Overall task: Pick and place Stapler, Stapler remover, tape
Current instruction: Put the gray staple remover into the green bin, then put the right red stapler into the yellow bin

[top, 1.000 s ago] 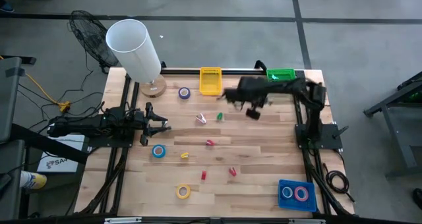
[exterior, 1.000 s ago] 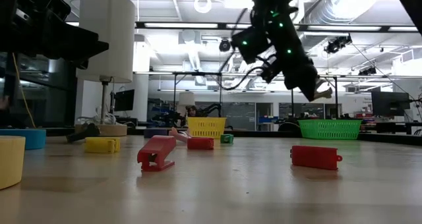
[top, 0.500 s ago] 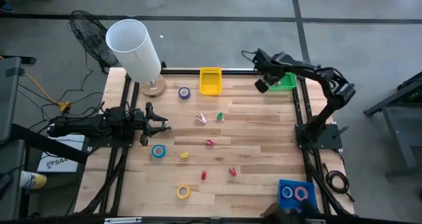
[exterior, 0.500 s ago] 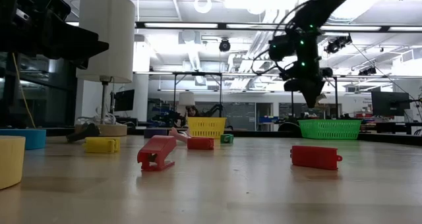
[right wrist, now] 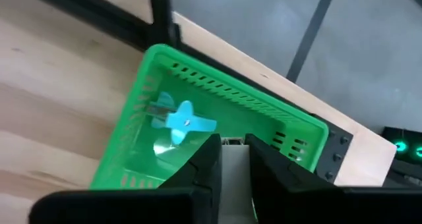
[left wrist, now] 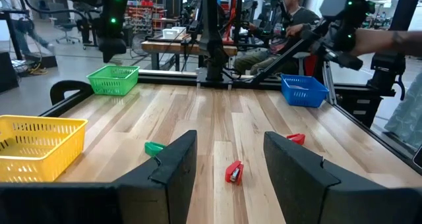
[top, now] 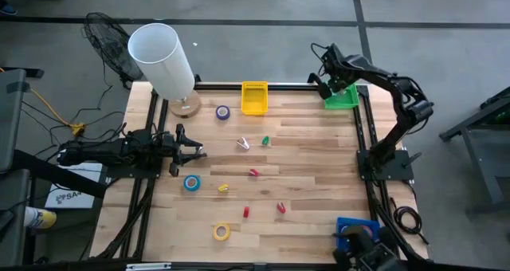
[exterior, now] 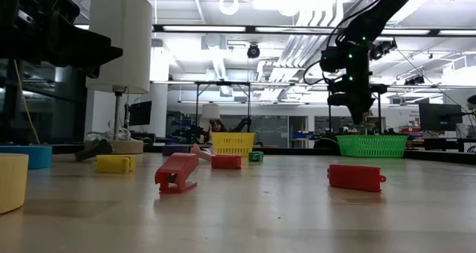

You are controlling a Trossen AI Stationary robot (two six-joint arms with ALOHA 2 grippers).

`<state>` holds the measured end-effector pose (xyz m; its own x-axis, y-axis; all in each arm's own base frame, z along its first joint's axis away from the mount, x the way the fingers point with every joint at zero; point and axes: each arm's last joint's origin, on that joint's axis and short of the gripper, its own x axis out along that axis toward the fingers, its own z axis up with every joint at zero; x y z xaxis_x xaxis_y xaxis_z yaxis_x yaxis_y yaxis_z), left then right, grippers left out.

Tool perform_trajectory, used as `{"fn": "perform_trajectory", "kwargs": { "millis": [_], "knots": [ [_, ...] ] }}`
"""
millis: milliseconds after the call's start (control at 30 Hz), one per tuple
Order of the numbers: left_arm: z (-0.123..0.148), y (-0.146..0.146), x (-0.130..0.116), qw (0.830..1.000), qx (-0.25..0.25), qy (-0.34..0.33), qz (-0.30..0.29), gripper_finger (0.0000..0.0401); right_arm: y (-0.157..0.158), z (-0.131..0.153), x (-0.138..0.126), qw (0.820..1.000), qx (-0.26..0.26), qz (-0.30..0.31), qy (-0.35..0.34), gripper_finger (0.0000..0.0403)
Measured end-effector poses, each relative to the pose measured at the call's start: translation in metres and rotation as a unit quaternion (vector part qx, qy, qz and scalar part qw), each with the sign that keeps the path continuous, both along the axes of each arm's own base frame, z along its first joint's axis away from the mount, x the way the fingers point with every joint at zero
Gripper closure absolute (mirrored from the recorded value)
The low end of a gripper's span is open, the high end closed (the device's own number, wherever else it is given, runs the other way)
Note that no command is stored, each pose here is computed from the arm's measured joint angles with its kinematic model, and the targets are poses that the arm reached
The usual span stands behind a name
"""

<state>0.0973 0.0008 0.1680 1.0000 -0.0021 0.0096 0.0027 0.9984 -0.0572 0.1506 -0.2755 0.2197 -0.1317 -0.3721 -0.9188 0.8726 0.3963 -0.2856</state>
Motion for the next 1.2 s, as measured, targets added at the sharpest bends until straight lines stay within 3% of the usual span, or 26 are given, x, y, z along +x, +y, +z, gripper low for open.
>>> {"fn": "perform_trajectory", "kwargs": {
  "millis": [167,767,1200],
  "knots": [
    [0.000,0.000,0.000,1.000,0.000,0.000,0.000,0.0226,-0.003,0.000,-0.006,1.000,0.003,-0.012,0.000,0.0325],
    [0.000,0.000,0.000,1.000,0.000,0.000,0.000,0.0226,0.000,0.000,-0.001,1.000,0.011,0.001,-0.010,0.0303],
    [0.000,0.000,0.000,1.000,0.000,0.000,0.000,0.0226,0.025,-0.001,0.038,0.988,0.059,0.123,-0.068,0.0299]
  ]
}}
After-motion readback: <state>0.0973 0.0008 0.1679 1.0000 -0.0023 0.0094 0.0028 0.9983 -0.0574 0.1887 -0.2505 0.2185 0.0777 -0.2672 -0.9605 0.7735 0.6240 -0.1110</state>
